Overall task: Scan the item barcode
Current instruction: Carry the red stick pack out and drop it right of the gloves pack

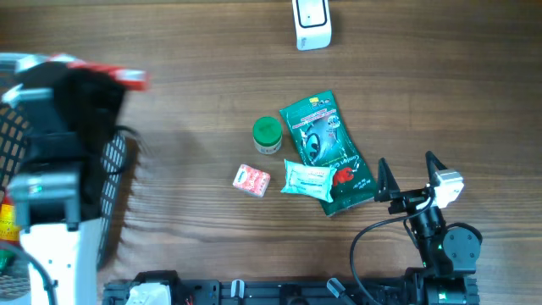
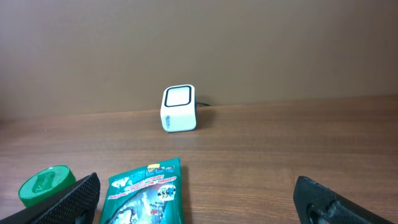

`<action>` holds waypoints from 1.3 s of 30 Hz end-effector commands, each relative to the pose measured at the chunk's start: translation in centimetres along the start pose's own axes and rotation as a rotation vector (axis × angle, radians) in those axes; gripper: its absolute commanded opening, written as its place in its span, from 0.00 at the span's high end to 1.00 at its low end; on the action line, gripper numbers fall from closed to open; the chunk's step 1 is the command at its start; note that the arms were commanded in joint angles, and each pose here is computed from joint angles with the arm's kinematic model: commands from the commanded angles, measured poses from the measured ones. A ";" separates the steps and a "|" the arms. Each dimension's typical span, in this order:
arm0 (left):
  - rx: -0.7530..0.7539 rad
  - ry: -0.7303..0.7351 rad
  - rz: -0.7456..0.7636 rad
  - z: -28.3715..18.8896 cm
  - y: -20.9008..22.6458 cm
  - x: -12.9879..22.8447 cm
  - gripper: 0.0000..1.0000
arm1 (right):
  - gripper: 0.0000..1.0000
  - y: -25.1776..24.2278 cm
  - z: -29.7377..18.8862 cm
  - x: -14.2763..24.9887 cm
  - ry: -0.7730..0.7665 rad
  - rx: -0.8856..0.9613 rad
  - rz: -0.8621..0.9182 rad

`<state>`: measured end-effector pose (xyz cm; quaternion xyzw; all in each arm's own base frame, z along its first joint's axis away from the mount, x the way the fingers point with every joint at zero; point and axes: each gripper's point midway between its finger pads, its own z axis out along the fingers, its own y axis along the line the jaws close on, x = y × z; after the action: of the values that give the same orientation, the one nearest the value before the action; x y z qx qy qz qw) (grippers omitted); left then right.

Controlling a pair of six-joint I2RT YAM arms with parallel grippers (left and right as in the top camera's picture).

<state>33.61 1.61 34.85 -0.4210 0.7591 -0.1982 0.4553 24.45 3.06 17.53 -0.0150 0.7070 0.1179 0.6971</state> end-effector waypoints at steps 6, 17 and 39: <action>0.152 0.258 0.476 0.6 -6.8 14.0 0.96 | 0.00 0.0 0.0 0.0 -0.003 0.003 0.013; 0.059 0.539 0.733 3.8 -4.8 28.4 0.96 | 0.00 0.0 0.0 0.0 -0.003 0.003 0.013; 0.056 0.644 0.763 4.7 -4.0 32.6 0.96 | 0.00 0.0 0.0 0.0 -0.003 0.003 0.012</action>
<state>31.68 -25.55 17.50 -0.0321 0.9599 -0.1285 0.2470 24.46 3.01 17.53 -0.0141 0.7070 0.1170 0.6973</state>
